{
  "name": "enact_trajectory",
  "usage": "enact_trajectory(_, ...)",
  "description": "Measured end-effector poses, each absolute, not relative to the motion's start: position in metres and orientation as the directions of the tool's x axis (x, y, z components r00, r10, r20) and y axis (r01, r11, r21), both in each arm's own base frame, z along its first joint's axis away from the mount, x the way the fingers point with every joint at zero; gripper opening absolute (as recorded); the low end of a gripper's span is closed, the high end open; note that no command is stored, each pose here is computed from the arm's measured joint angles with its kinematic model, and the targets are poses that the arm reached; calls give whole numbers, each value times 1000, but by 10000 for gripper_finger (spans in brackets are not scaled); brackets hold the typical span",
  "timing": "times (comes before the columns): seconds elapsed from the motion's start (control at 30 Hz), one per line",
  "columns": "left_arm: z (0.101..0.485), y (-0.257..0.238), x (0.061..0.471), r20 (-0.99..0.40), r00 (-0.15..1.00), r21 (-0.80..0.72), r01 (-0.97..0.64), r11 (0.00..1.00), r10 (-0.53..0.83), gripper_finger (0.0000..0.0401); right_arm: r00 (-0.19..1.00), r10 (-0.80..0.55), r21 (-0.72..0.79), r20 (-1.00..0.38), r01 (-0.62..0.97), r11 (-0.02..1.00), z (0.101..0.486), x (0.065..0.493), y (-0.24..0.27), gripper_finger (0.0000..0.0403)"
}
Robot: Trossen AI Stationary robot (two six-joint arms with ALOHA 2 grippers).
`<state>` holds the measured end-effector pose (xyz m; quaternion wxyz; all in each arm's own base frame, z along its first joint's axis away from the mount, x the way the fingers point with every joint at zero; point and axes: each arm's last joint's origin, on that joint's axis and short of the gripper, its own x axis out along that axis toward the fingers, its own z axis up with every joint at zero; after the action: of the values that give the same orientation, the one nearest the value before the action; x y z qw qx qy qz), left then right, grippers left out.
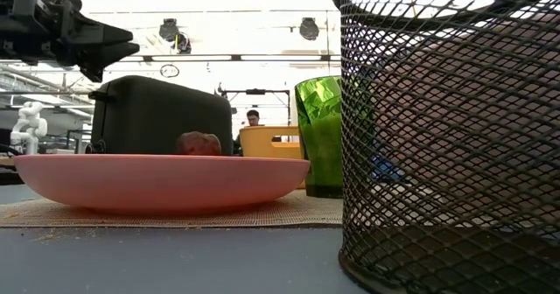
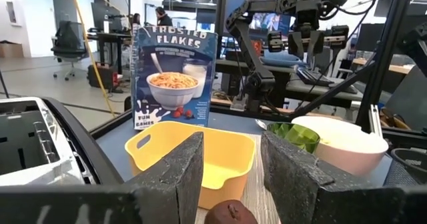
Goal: Arrange a breakfast setting
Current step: Return to Home Position
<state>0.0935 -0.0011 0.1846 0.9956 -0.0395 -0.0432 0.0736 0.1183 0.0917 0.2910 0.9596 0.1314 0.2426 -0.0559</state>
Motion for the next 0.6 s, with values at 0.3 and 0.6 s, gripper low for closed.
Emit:
enact_trajectory(0.3,174,-2,97,82,987,-96,-127,987,135,154,902,-32,211,-430,134,968,301,108,79,3)
enact_trajectory(0.6,174,-3,97,83,992,-91,-89,992,97,154,940,-5,143,-341,57,988,314,89,59,1)
